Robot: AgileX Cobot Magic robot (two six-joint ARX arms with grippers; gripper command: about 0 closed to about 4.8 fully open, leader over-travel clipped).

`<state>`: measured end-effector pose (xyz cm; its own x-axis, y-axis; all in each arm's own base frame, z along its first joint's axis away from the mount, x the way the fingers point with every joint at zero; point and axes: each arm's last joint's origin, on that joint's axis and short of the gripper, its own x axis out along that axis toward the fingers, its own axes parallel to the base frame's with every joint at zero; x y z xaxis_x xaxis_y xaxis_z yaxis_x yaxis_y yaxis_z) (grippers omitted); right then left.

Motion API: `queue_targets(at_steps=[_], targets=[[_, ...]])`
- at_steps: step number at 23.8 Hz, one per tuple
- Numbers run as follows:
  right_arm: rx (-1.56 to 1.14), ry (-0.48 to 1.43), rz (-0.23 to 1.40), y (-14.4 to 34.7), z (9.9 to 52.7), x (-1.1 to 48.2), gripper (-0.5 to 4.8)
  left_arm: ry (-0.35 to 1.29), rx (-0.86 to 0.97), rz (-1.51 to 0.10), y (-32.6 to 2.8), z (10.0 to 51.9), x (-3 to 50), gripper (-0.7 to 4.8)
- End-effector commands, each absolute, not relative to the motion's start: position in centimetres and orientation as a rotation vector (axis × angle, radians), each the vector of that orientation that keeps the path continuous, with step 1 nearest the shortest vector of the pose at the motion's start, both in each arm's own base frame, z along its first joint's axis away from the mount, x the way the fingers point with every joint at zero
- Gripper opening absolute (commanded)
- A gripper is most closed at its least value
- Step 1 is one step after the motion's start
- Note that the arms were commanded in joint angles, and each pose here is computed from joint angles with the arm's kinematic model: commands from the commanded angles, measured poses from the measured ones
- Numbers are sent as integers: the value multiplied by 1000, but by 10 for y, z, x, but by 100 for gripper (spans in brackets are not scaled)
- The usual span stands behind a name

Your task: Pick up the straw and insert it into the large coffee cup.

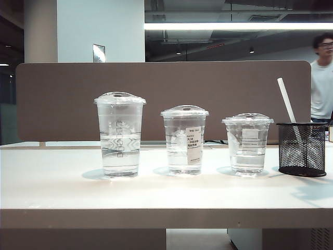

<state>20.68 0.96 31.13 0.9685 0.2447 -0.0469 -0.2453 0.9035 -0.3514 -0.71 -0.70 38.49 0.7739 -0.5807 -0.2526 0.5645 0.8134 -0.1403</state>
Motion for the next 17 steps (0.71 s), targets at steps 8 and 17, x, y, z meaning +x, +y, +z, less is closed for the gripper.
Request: queue_targets(at_steps=[8, 17], targets=[[-355, 141, 389, 18, 219, 242, 235, 279, -58, -627, -7, 387, -7, -4], [-438, 127, 425, 19, 213, 247, 247, 279, -58, -627, -7, 387, -7, -4]])
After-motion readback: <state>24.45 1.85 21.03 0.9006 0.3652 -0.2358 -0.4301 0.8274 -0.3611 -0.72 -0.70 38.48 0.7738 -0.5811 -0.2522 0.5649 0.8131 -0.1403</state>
